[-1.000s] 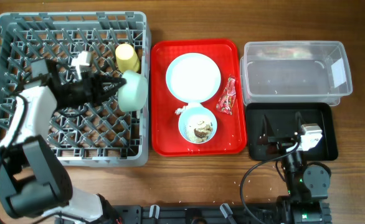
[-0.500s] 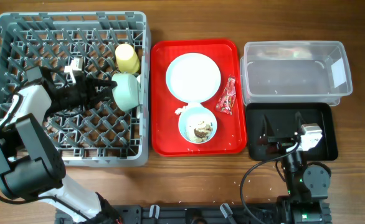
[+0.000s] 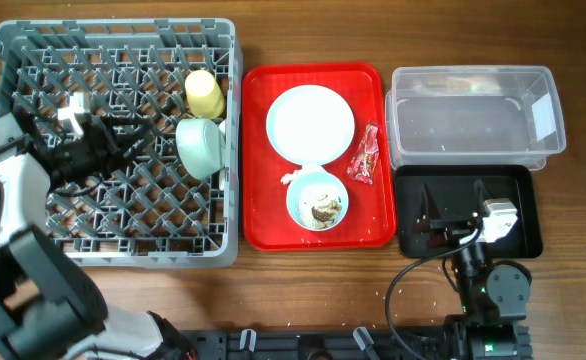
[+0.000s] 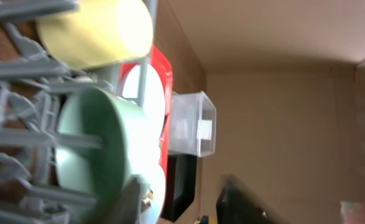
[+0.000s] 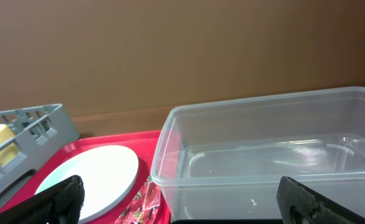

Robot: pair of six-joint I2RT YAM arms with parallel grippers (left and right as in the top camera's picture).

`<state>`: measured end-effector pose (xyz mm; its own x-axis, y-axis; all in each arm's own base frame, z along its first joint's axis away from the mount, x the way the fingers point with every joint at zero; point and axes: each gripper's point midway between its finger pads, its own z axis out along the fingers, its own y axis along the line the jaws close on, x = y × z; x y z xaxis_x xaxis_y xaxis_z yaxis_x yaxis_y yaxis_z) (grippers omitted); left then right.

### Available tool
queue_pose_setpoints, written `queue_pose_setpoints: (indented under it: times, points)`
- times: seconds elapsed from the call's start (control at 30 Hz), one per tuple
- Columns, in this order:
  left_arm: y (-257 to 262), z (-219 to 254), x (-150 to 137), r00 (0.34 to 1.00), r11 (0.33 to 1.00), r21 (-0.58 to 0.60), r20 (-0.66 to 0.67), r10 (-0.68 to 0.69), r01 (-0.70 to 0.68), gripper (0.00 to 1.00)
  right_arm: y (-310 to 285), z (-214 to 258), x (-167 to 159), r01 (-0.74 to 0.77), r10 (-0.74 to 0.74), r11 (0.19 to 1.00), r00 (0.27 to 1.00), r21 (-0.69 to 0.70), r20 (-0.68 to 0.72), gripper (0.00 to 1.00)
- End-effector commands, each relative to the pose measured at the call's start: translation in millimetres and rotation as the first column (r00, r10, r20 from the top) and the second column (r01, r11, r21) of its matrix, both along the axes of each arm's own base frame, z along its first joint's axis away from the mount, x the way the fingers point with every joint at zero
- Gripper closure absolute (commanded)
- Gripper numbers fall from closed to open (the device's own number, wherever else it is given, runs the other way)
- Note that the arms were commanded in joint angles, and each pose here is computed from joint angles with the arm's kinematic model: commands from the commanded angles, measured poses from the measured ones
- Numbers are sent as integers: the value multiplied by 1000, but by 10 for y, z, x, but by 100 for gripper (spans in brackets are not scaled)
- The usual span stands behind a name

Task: Sort waste into correct bins and load items into the dishwasher rack
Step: 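Move the left gripper back to the blue plate rim on the red tray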

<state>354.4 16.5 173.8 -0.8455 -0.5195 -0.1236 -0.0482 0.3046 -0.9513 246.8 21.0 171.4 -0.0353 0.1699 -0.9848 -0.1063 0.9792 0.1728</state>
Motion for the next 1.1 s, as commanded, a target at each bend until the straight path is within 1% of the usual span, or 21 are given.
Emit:
queue_pose_setpoints:
  times: [0.0,0.07,0.17,0.2,0.23,0.3,0.37,0.47,0.5,0.53,0.57,0.63,0.73,0.77,0.83,0.87,0.9,0.93,0.97,1.0,1.07]
  points:
    - [-238,271,-196,999,977,210,24,-30,25,96,-4,14,-2,2,-2,1000,1000,13,6,0]
    - [-451,188,-302,997,919,386,-21,-77,79,96,-3,14,-2,2,-2,1000,1000,13,6,0]
    - [-899,-53,-367,980,810,552,-121,-157,198,96,-4,14,-2,2,-2,1000,1000,13,6,0]
    - [-964,-204,-317,980,736,648,-161,-116,193,96,-4,14,-2,2,-2,1000,1000,13,6,0]
    - [-966,-280,-255,984,683,711,-167,-65,166,96,-3,14,-2,2,-2,1000,1000,12,6,0]
    - [-1017,-340,-76,994,575,814,-111,19,80,96,-3,14,-2,2,-2,1000,1000,12,6,0]
    - [-1119,-324,23,998,526,850,-55,22,35,96,-3,14,-2,2,-2,1000,1000,13,6,0]
    - [-1140,-454,62,999,402,915,-41,33,24,96,-3,14,-2,2,-2,1000,1000,13,6,0]
    - [-1071,-552,60,997,345,938,-58,54,35,96,-4,14,-2,2,-2,1000,1000,12,6,0]
    - [-1011,-610,56,995,312,949,-70,71,45,96,-3,14,-2,2,-2,1000,1000,12,6,0]
    - [-906,-674,59,992,258,965,-78,98,51,96,-4,14,-2,2,-2,1000,1000,12,6,0]
    - [-577,-685,76,983,99,995,-49,179,32,96,-4,14,-2,2,-2,1000,1000,13,6,0]
    - [-290,-503,72,964,-27,999,34,262,-28,96,-3,14,-2,2,-2,1000,1000,12,6,0]
    - [-234,-440,52,952,-40,998,63,300,-54,96,-3,14,-2,2,-2,1000,1000,13,6,0]
    - [-218,-343,9,936,-17,996,92,340,-92,96,-3,14,-2,2,-2,1000,1000,13,6,0]
    - [-288,-315,-3,940,37,994,83,332,-101,95,-3,14,-2,2,-2,1000,1000,12,6,0]
    - [-340,-314,-8,944,72,992,72,321,-100,94,-3,14,-2,2,-2,1000,1000,12,6,0]
    - [-444,-295,-22,953,140,985,53,297,-99,94,-3,14,-2,2,-2,1000,1000,12,6,0]
    - [-609,-279,-43,966,239,967,24,257,-88,94,-3,14,-2,2,-2,1000,1000,12,6,0]
    - [-846,-262,-59,981,365,929,-10,192,-63,94,-3,14,-2,2,-2,1000,1000,13,6,0]
    - [-1325,-174,-121,998,583,813,-54,42,20,92,-3,14,-2,2,-2,1000,1000,13,6,0]
